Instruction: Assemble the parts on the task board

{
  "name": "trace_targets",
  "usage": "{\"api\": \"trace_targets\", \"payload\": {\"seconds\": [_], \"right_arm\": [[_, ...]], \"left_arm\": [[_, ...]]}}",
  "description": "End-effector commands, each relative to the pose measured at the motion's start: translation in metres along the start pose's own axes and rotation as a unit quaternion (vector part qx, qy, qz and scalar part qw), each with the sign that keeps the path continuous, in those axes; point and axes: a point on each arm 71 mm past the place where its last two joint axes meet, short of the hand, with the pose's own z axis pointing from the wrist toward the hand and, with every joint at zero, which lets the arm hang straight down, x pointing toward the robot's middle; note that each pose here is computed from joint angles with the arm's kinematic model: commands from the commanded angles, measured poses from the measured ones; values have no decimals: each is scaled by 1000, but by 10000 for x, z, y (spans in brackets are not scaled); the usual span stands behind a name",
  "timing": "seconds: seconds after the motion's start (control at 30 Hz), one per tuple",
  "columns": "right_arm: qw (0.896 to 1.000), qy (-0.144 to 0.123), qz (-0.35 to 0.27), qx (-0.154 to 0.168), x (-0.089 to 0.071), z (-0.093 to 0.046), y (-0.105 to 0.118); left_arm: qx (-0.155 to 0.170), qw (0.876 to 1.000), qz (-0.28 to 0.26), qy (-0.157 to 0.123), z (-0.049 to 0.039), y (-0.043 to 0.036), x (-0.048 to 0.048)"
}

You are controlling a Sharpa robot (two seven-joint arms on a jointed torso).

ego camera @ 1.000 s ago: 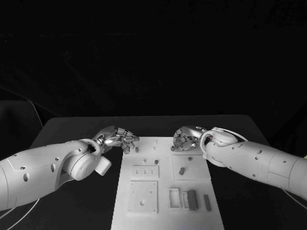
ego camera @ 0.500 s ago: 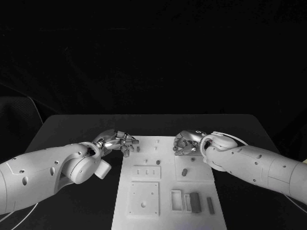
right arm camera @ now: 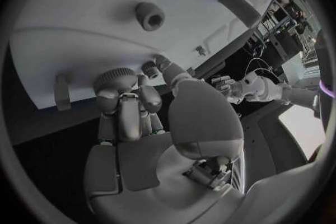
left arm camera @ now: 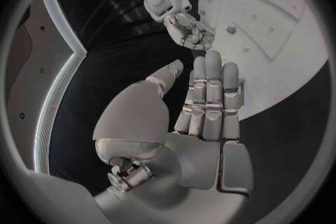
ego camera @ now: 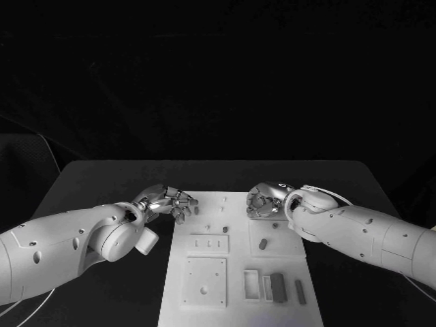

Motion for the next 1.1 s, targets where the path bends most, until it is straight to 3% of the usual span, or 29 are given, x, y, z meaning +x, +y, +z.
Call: {"api": "trace_targets", "payload": {"seconds": [0.03, 0.63, 1.1], "right_arm": [[1000, 21, -6, 7, 80, -19, -30], [1000, 24, -6, 3, 85, -27, -14], [1000, -7, -6, 1, 52, -16, 63]], "left_arm": [[2, 1000, -3, 0, 8, -15, 7], [-2, 1000, -3, 0, 5, -7, -2], [-2, 1000, -3, -1, 1, -6, -8]]}}
